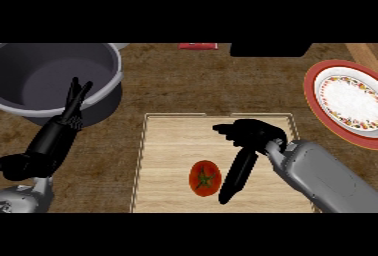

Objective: Pick the tomato from the tray and place it in the plate

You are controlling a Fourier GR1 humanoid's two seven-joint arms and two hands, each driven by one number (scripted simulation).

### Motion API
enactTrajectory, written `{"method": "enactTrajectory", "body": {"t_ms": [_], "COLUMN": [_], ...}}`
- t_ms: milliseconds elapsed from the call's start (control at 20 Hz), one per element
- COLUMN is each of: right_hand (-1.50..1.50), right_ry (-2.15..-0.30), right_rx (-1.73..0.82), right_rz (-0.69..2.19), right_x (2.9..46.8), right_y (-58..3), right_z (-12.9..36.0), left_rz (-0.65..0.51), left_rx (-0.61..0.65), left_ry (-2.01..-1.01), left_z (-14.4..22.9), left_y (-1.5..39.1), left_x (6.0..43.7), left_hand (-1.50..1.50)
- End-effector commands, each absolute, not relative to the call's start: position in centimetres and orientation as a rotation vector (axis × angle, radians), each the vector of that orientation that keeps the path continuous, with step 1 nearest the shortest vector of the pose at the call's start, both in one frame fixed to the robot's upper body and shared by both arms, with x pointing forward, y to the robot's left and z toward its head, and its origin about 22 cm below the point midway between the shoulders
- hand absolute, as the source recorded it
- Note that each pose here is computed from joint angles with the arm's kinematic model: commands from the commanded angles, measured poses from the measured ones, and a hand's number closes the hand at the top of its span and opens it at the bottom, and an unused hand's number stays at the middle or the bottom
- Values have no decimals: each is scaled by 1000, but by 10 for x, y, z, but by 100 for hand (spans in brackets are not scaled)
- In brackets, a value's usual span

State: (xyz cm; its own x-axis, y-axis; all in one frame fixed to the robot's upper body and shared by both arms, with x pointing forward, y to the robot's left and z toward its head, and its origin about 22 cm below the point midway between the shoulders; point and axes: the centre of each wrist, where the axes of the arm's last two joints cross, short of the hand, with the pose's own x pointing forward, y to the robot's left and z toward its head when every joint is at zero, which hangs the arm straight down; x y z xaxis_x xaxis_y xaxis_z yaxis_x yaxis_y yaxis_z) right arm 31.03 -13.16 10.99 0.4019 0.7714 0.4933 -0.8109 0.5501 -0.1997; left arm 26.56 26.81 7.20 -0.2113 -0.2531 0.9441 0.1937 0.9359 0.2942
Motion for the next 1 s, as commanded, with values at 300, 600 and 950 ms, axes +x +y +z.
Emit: {"method": "enactTrajectory", "body": {"t_ms": [300, 600, 950], "right_hand": [-150, -150, -150], "right_ry": [-409, -383, -395], "right_rx": [95, 101, 83], "right_rz": [1079, 1124, 1141], "right_x": [285, 283, 264], "right_y": [-110, -76, -76], "right_z": [59, 73, 34], "left_rz": [-446, -455, -467], "left_rx": [22, 24, 1], "left_ry": [-1772, -1774, -1772], "left_z": [77, 69, 65], "left_y": [266, 262, 260], "left_x": [271, 268, 262], "left_hand": [0, 0, 0]}}
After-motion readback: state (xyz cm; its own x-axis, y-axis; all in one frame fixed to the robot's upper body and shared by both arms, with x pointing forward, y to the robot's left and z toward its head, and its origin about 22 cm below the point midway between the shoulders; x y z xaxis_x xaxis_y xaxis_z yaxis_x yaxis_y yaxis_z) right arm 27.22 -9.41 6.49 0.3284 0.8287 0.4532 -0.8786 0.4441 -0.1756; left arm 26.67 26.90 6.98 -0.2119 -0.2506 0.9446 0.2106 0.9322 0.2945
